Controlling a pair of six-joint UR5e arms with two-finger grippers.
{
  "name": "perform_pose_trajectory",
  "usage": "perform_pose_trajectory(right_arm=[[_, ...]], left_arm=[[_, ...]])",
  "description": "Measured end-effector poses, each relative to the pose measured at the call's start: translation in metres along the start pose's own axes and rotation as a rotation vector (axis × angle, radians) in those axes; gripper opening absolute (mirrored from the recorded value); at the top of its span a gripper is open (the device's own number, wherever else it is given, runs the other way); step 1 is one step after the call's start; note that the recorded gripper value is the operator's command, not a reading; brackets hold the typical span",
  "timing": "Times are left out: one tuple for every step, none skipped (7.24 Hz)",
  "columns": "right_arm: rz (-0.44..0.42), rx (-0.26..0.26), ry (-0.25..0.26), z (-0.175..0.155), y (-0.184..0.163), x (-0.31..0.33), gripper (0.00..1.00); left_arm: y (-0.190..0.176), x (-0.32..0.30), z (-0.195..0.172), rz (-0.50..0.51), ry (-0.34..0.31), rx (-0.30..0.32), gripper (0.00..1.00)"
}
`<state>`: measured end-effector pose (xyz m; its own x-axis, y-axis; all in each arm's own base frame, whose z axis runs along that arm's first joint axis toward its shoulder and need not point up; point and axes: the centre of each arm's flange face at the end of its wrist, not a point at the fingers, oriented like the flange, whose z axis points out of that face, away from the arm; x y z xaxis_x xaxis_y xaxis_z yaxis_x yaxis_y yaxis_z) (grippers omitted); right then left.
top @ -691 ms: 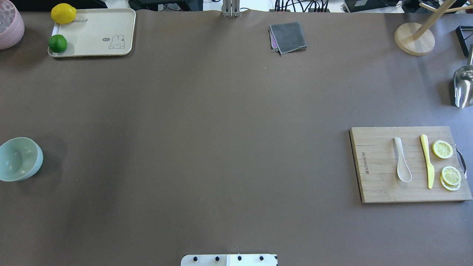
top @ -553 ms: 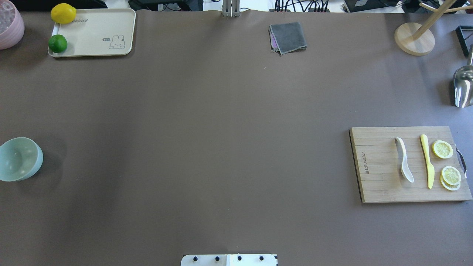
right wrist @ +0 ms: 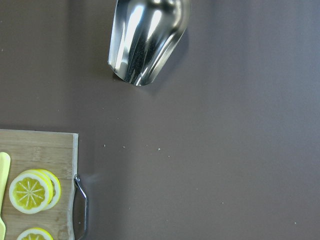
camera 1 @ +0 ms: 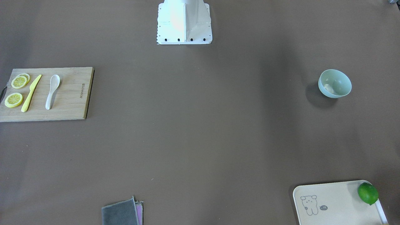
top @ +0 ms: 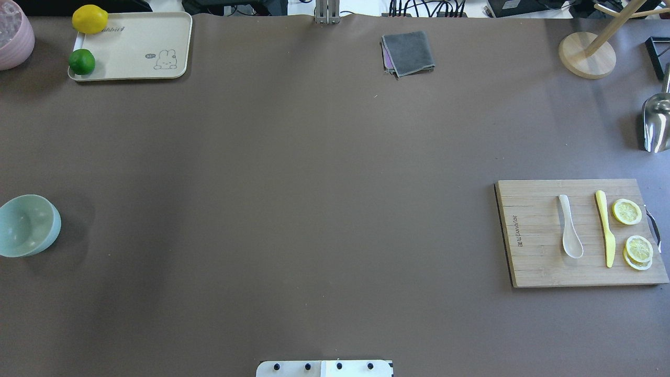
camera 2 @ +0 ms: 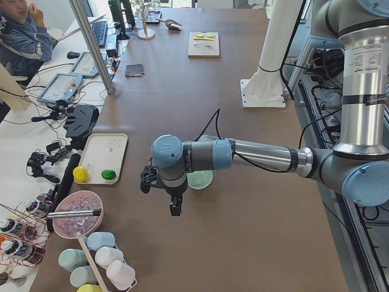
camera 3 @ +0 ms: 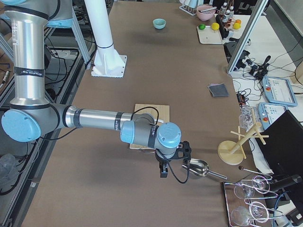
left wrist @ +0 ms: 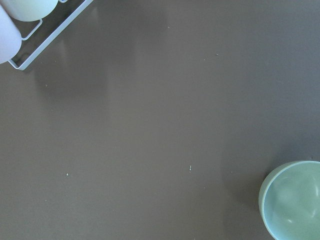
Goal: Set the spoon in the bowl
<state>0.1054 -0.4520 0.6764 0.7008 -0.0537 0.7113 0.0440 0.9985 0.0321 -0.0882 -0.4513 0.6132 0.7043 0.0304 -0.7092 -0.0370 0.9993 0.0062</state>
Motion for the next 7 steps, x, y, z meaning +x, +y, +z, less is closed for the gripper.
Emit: perform_pose_trajectory(right_arm=[[-0.002,0.002,0.0,-0.001,0.0,-0.001,1.0],[-0.003,0.003,-0.001,-0.001,-0.001,-0.002,1.0],[-0.006,0.005,-0.006,-0.002,-0.001,-0.002,1.0],[-0.007,0.008,-0.023,-0.002,-0.001,-0.004,1.0],[-0.007,0.013,-0.044,-0.002,-0.001,-0.006,1.0],[-0.008,0.016,-0.054,-0.002,-0.001,-0.008,1.0],[-0.01,0.02,-0.058,-0.004,-0.002,-0.01,1.0]], left_arm=[[0.0,0.001,-0.001,0.002,0.0,0.002,0.98],[0.0,0.001,-0.001,0.003,0.0,0.003,0.98],[0.0,0.001,-0.002,0.004,0.0,0.004,0.98],[0.0,0.003,-0.003,0.009,0.001,0.009,0.98],[0.0,0.006,-0.006,0.017,0.0,0.018,0.98],[-0.003,0.01,-0.012,0.028,-0.009,0.03,0.98],[-0.005,0.017,-0.021,0.045,-0.022,0.049,0.98]])
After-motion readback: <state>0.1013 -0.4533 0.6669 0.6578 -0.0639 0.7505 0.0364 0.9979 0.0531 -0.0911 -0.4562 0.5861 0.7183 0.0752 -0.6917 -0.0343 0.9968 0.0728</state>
